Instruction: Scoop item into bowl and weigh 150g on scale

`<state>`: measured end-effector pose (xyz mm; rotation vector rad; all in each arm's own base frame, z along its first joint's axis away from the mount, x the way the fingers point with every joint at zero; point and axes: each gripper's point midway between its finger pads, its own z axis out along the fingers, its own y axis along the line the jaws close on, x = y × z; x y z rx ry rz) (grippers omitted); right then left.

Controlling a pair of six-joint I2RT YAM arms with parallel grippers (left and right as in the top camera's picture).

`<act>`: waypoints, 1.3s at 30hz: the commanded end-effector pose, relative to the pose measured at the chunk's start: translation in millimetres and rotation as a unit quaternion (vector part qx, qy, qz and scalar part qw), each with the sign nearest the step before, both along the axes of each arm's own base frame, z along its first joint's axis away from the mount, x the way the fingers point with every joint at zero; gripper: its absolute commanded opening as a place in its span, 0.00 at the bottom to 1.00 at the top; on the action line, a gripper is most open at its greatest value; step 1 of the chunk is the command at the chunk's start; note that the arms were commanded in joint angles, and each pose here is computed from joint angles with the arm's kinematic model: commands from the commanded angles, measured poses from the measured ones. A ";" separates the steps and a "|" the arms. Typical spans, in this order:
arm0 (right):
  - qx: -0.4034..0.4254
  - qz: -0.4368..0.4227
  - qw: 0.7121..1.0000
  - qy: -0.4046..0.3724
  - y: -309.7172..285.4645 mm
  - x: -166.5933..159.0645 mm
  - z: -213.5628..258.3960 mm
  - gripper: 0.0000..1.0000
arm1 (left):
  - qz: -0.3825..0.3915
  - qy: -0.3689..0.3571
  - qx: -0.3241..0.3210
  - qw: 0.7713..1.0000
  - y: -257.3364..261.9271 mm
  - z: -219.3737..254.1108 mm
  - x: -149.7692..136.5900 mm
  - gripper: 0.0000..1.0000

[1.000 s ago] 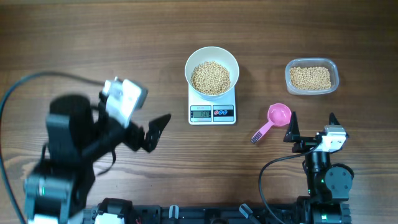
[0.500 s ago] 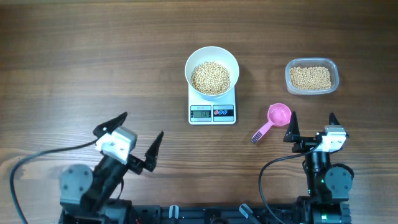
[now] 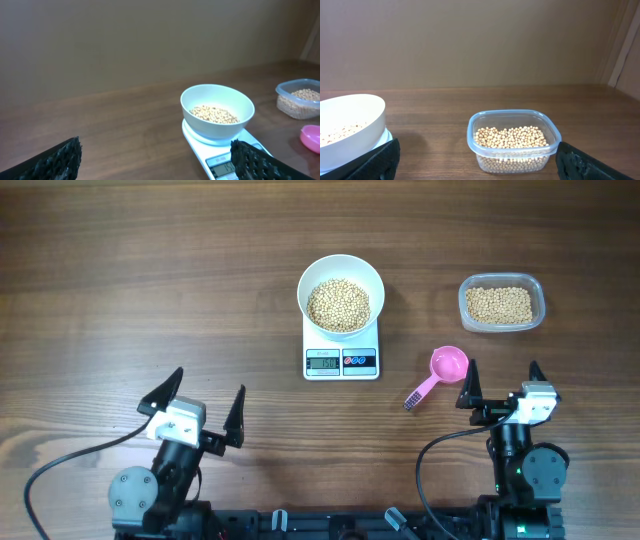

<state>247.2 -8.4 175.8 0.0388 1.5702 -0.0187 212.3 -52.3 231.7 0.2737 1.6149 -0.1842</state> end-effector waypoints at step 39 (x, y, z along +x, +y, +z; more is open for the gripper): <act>-0.006 -0.008 1.000 -0.005 -2.4 -0.7 1.8 1.00 | 0.070 -0.016 -0.104 0.992 26.7 -53.5 32.4 1.00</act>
